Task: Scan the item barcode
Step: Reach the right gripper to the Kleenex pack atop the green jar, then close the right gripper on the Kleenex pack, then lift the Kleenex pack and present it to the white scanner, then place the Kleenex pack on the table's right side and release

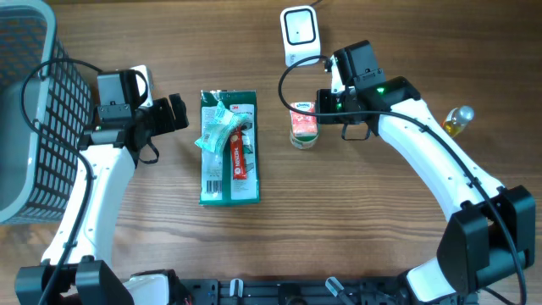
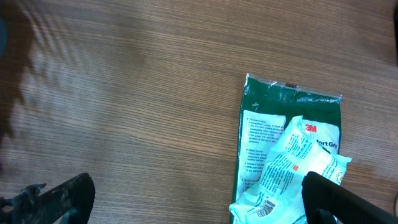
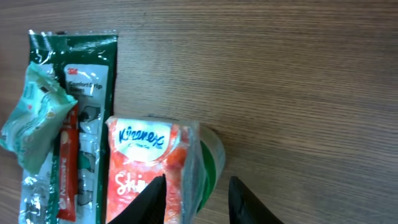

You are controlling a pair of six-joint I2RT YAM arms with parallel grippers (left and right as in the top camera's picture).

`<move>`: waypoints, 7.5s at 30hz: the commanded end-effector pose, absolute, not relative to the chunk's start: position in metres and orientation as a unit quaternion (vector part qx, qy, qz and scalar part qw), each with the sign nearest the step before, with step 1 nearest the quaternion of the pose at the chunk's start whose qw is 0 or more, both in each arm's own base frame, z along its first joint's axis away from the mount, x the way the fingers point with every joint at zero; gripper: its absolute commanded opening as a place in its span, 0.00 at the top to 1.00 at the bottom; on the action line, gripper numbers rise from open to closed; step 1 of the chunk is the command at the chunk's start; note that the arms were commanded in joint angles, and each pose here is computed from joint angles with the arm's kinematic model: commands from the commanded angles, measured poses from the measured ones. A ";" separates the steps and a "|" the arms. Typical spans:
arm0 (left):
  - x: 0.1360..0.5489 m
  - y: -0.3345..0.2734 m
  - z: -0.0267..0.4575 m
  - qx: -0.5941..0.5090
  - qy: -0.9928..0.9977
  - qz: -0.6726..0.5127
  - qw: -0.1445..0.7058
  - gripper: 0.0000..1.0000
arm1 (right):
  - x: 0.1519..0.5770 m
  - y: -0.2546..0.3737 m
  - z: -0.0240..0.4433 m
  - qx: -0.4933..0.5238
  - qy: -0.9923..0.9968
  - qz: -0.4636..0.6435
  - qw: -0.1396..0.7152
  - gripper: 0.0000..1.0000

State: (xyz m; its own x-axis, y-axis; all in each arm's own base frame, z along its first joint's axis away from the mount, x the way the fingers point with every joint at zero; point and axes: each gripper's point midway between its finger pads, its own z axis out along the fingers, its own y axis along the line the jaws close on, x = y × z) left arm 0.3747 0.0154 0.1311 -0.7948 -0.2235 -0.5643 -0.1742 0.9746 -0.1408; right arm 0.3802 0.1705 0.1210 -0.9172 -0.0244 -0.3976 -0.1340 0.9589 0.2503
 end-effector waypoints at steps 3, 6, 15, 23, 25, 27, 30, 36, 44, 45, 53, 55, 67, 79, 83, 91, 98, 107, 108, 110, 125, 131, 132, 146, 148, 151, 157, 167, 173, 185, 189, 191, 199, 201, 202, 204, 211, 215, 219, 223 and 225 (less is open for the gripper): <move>0.378 0.014 0.143 -0.091 0.943 -0.041 0.318 0.00 | 0.380 0.164 0.119 -0.036 0.971 0.124 0.200 0.64; 0.378 0.014 0.143 -0.091 0.943 -0.041 0.318 0.00 | 0.383 0.165 0.121 -0.035 0.970 0.126 0.207 0.70; 0.378 0.014 0.143 -0.091 0.943 -0.041 0.318 0.00 | 0.384 0.166 0.120 -0.037 0.969 0.127 0.207 0.71; 0.378 0.014 0.143 -0.091 0.943 -0.041 0.318 0.00 | 0.381 0.171 0.101 -0.040 0.974 0.133 0.179 0.69; 0.378 0.014 0.143 -0.091 0.943 -0.041 0.318 0.00 | 0.376 0.181 0.099 -0.046 0.972 0.164 0.163 0.69; 0.378 0.014 0.143 -0.091 0.943 -0.041 0.318 0.00 | 0.376 0.182 0.099 -0.047 0.972 0.166 0.160 0.67; 0.378 0.014 0.143 -0.091 0.943 -0.041 0.318 0.00 | 0.374 0.182 0.098 -0.046 0.973 0.165 0.157 0.66; 0.378 0.014 0.143 -0.091 0.943 -0.041 0.318 0.00 | 0.375 0.182 0.089 -0.045 0.975 0.162 0.149 0.66; 0.378 0.014 0.143 -0.091 0.943 -0.041 0.318 0.00 | 0.371 0.194 0.081 -0.053 0.973 0.184 0.131 0.66; 0.378 0.014 0.143 -0.091 0.943 -0.041 0.318 0.00 | 0.371 0.194 0.081 -0.053 0.973 0.185 0.132 0.67; 0.378 0.014 0.143 -0.091 0.943 -0.041 0.318 0.00 | 0.374 0.197 0.097 -0.056 0.968 0.194 0.148 0.61; 0.378 0.014 0.143 -0.091 0.943 -0.041 0.318 0.00 | 0.374 0.197 0.100 -0.056 0.968 0.195 0.151 0.59; 0.378 0.014 0.143 -0.091 0.943 -0.041 0.318 0.00 | 0.372 0.200 0.115 -0.055 0.958 0.237 0.149 0.54; 0.379 0.014 0.143 -0.091 0.943 -0.041 0.318 0.00 | 0.360 0.212 0.096 -0.066 0.965 0.220 0.127 0.55; 0.378 0.014 0.143 -0.091 0.943 -0.041 0.318 0.00 | 0.360 0.211 0.093 -0.060 0.967 0.215 0.124 0.75; 0.378 0.014 0.143 -0.091 0.943 -0.041 0.318 0.00 | 0.361 0.200 0.086 -0.050 0.974 0.184 0.123 0.79; 0.378 0.014 0.143 -0.091 0.943 -0.041 0.318 0.00 | 0.359 0.200 0.068 -0.048 0.978 0.178 0.101 0.91; 0.378 0.014 0.143 -0.091 0.943 -0.041 0.318 0.00 | 0.360 0.201 0.166 -0.082 0.906 0.392 0.138 0.96; 0.378 0.014 0.143 -0.091 0.943 -0.041 0.318 0.00 | 0.357 0.201 0.180 -0.093 0.890 0.423 0.143 0.96; 0.378 0.014 0.143 -0.091 0.943 -0.041 0.318 0.00 | 0.352 0.198 0.205 -0.107 0.859 0.477 0.151 0.95; 0.378 0.014 0.143 -0.091 0.943 -0.041 0.318 0.00 | 0.303 0.191 0.308 -0.198 0.662 0.709 0.145 0.96; 0.378 0.014 0.143 -0.091 0.943 -0.041 0.318 0.00 | 0.264 0.189 0.354 -0.233 0.652 0.700 0.177 0.96; 0.378 0.014 0.143 -0.091 0.943 -0.041 0.318 0.00 | 0.257 0.188 0.362 -0.241 0.649 0.697 0.185 0.96; 0.378 0.014 0.143 -0.091 0.943 -0.041 0.318 0.00 | 0.329 0.150 0.310 -0.111 0.844 0.405 0.334 0.96; 0.378 0.014 0.143 -0.091 0.943 -0.041 0.318 0.00 | 0.347 0.137 0.300 -0.084 0.862 0.350 0.357 0.96; 0.378 0.014 0.143 -0.091 0.943 -0.041 0.318 0.00 | 0.372 0.127 0.304 -0.050 0.864 0.323 0.384 0.96; 0.378 0.014 0.143 -0.091 0.943 -0.041 0.318 0.00 | 0.419 0.130 0.334 -0.043 0.882 0.274 0.381 0.96; 0.378 0.014 0.143 -0.091 0.943 -0.041 0.318 0.00 | 0.526 0.180 0.255 -0.156 0.883 -0.003 0.442 0.96; 0.378 0.014 0.143 -0.091 0.943 -0.041 0.318 0.00 | 0.570 0.187 0.188 -0.214 0.857 -0.162 0.441 0.96; 0.378 0.014 0.143 -0.091 0.943 -0.041 0.318 0.00 | 0.597 0.199 0.122 -0.324 0.788 -0.330 0.406 0.96; 0.378 0.014 0.143 -0.091 0.943 -0.041 0.318 0.00 | 0.597 0.199 0.112 -0.327 0.790 -0.331 0.399 0.96; 0.378 0.014 0.143 -0.091 0.943 -0.041 0.318 0.00 | 0.597 0.198 0.112 -0.328 0.790 -0.331 0.398 0.96; 0.378 0.014 0.143 -0.091 0.943 -0.041 0.318 0.00 | 0.567 0.187 0.234 -0.213 0.813 -0.254 0.479 0.96; 0.378 0.014 0.143 -0.091 0.943 -0.041 0.318 0.00 | 0.546 0.177 0.257 -0.207 0.827 -0.230 0.469 0.96; 0.378 0.014 0.143 -0.091 0.943 -0.041 0.318 0.00 | 0.530 0.166 0.267 -0.196 0.840 -0.220 0.456 0.96; 0.378 0.014 0.143 -0.091 0.943 -0.041 0.318 0.00 | 0.499 0.139 0.278 -0.154 0.869 -0.203 0.424 0.96; 0.378 0.014 0.143 -0.091 0.943 -0.041 0.318 0.00 | 0.401 0.063 0.215 -0.061 0.980 -0.038 0.184 0.91; 0.378 0.014 0.143 -0.091 0.943 -0.041 0.318 0.00 | 0.372 0.026 0.161 -0.008 0.995 -0.032 0.092 0.89; 0.378 0.014 0.143 -0.091 0.943 -0.041 0.318 0.00 | 0.360 0.000 0.106 0.013 0.996 -0.063 0.063 0.72; 0.378 0.014 0.143 -0.091 0.943 -0.041 0.318 0.00 | 0.364 0.017 0.078 0.013 0.997 -0.012 0.079 0.62; 0.378 0.014 0.143 -0.091 0.943 -0.041 0.318 0.00 | 0.366 0.057 0.081 0.009 0.992 0.094 0.080 0.60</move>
